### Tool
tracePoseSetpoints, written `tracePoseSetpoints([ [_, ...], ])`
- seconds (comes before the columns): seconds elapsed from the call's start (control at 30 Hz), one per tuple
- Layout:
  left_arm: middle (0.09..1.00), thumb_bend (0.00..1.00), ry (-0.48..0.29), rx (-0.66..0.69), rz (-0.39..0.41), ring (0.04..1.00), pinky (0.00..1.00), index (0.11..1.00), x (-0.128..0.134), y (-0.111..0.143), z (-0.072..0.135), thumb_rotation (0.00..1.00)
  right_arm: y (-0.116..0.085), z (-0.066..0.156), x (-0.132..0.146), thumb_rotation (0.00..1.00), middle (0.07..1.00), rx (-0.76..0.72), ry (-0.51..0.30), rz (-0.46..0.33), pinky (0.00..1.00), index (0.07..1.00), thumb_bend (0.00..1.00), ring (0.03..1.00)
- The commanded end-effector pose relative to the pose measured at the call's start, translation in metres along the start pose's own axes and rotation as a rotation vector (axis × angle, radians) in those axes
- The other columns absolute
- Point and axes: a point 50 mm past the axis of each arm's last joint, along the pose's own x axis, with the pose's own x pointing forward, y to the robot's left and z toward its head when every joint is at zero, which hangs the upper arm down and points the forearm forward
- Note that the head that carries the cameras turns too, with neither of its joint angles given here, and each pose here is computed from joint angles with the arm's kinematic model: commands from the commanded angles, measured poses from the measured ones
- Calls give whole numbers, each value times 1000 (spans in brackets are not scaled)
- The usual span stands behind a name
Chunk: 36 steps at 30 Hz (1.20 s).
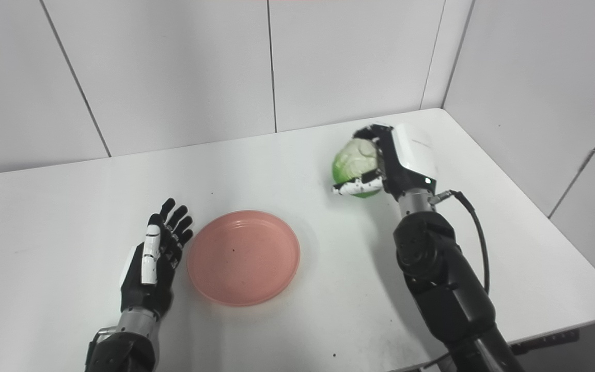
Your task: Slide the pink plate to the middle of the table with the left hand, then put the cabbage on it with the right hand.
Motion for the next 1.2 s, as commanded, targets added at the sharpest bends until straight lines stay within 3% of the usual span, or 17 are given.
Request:
tracePoseSetpoints([
  [0.0, 948, 499, 12, -16, 1, 948, 963, 955, 1, -6, 1, 1000, -7, 24, 6, 0, 492, 45, -108, -21, 319, 504, 518, 409],
  [0.27, 930, 516, 6, 49, 13, 924, 917, 939, 3, -20, 0, 1000, 5, 48, -7, 0, 501, 128, -237, 51, 347, 500, 518, 419],
  [0.37, 919, 516, 1, 73, 30, 914, 907, 923, 2, -27, 1, 1000, 13, 58, -12, 0, 484, 156, -288, 77, 287, 510, 517, 394],
  [0.67, 915, 513, 5, 109, 48, 914, 928, 923, 2, -42, 1, 1000, 28, 78, -26, 0, 489, 223, -347, 184, 269, 512, 516, 389],
  [0.93, 917, 518, 3, 129, 48, 908, 909, 926, 4, -52, 1, 1000, 50, 74, -36, 0, 507, 225, -378, 261, 350, 492, 517, 429],
  [1.0, 924, 517, 1, 135, 44, 911, 911, 934, 4, -54, 1, 1000, 54, 70, -39, 0, 489, 220, -379, 273, 411, 485, 519, 451],
  [1.17, 922, 519, -8, 151, 51, 912, 907, 931, 4, -59, 4, 1000, 62, 61, -46, 0, 486, 193, -370, 326, 388, 494, 519, 440],
])
